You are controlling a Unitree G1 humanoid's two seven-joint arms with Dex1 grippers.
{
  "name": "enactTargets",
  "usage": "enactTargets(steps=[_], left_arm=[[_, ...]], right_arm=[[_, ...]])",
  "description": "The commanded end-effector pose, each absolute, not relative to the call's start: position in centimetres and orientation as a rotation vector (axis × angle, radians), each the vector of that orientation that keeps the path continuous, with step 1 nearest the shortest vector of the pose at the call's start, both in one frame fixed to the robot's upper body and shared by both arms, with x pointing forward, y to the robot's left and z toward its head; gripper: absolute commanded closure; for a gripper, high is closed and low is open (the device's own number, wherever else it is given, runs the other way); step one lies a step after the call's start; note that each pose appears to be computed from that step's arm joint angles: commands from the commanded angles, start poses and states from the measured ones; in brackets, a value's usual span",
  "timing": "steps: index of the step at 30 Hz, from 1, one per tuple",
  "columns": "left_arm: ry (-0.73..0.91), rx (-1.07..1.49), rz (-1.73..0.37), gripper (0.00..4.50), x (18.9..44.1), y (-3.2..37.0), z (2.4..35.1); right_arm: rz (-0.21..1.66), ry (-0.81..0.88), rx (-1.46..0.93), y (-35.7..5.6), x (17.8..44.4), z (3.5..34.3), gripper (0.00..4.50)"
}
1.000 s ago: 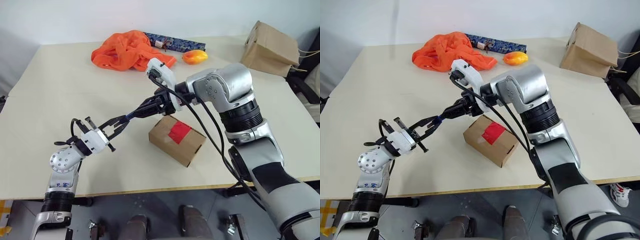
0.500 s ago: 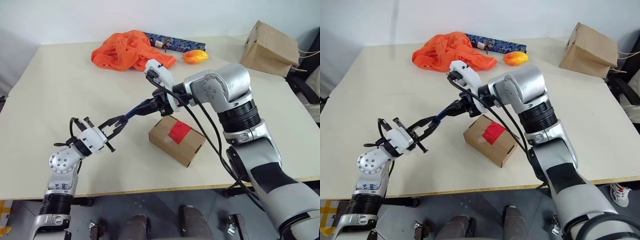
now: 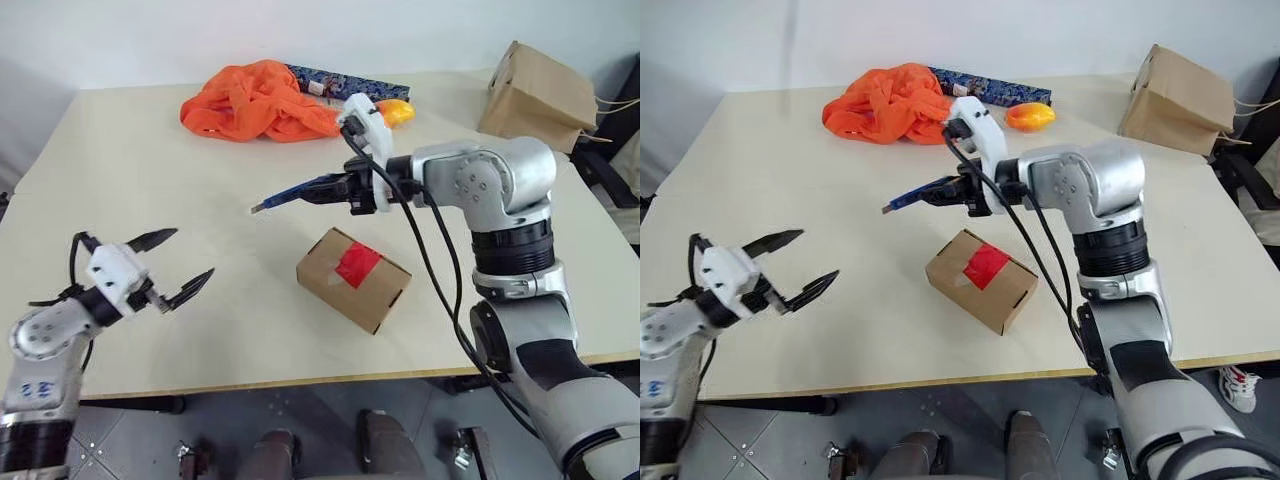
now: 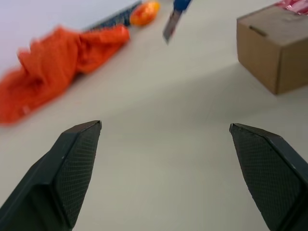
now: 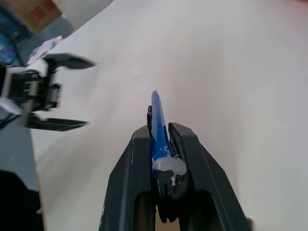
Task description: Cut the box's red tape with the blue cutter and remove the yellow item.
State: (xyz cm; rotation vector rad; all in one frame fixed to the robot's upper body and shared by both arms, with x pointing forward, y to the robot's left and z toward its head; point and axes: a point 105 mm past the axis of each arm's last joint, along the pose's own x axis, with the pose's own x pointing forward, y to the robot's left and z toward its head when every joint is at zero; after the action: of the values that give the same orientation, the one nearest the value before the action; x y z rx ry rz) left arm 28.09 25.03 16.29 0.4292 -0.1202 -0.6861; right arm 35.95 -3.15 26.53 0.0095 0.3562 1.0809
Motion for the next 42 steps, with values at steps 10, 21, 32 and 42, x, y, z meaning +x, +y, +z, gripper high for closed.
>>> enactTargets(steps=[10, 21, 32, 42], left_arm=[[-0.128, 0.297, -0.980, 0.62, 30.3, 14.9, 20.6], [0.198, 0.149, -1.203, 3.92, 32.1, 7.3, 18.6], [0.467, 0.091, -1.172, 4.50, 32.7, 6.2, 15.9], [0.475, 0.112, -1.164, 4.50, 32.8, 6.2, 15.5]], right_arm=[[0.993, 0.209, 0.058, -7.3, 34.2, 29.1, 4.35], [0.829, 0.229, -0.116, -11.0, 32.3, 27.4, 4.35], [0.826, 0.277, -0.181, -11.2, 30.7, 25.5, 4.35], [0.809, 0.354, -0.239, -11.8, 30.5, 23.1, 4.35]])
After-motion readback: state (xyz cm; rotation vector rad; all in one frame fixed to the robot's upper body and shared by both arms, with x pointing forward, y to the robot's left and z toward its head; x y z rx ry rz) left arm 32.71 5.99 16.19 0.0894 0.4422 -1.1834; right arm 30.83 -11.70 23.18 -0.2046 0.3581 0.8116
